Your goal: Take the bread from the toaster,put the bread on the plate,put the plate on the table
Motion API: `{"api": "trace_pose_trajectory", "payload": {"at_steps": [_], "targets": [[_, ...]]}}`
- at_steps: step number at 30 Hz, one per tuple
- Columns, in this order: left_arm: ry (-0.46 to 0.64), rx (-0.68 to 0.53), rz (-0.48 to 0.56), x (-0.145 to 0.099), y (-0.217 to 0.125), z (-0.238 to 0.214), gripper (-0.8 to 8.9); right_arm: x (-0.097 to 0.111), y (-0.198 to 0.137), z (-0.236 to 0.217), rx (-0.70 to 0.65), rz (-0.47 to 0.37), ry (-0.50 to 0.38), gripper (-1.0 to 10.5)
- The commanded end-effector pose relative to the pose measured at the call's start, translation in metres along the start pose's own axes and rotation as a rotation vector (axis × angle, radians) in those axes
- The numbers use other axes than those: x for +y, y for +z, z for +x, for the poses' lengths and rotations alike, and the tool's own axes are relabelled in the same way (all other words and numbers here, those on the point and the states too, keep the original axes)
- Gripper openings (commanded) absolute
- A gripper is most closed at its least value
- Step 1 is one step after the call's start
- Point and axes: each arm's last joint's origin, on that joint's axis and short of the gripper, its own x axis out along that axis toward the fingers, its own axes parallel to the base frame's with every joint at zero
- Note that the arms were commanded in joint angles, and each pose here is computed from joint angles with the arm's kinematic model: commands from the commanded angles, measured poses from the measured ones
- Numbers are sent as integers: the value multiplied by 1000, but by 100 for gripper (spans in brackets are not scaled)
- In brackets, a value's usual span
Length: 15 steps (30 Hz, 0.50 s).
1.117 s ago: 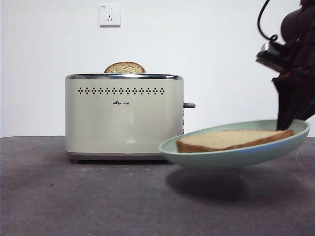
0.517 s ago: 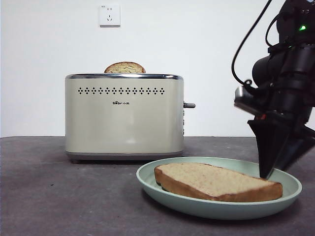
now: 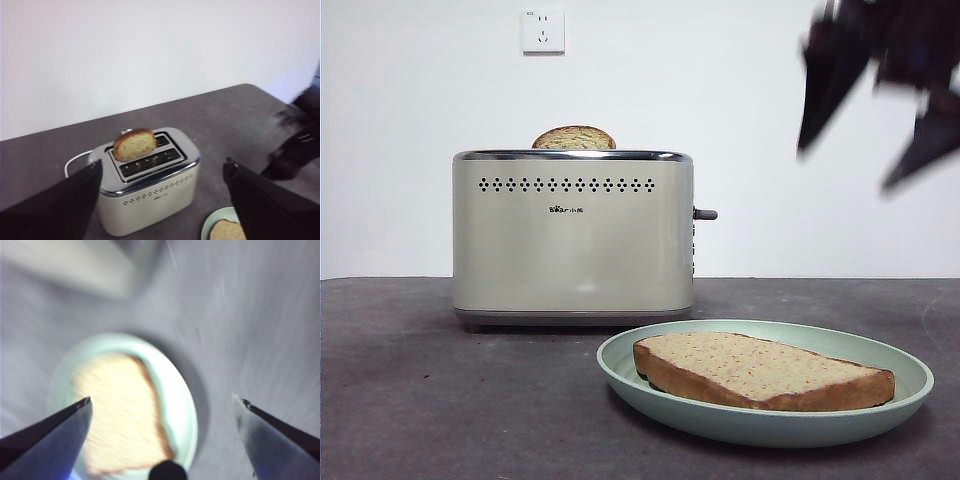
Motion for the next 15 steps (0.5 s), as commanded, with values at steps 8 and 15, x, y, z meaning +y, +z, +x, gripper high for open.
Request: {"api": "trace_pose_trajectory", "payload": {"at_steps": [8, 15], "targets": [[113, 41, -53, -1, -68, 71, 399, 44, -36, -122, -374, -97, 18, 461], [97, 3, -71, -2, -87, 91, -8, 50, -49, -141, -442, -158, 10, -12]]}}
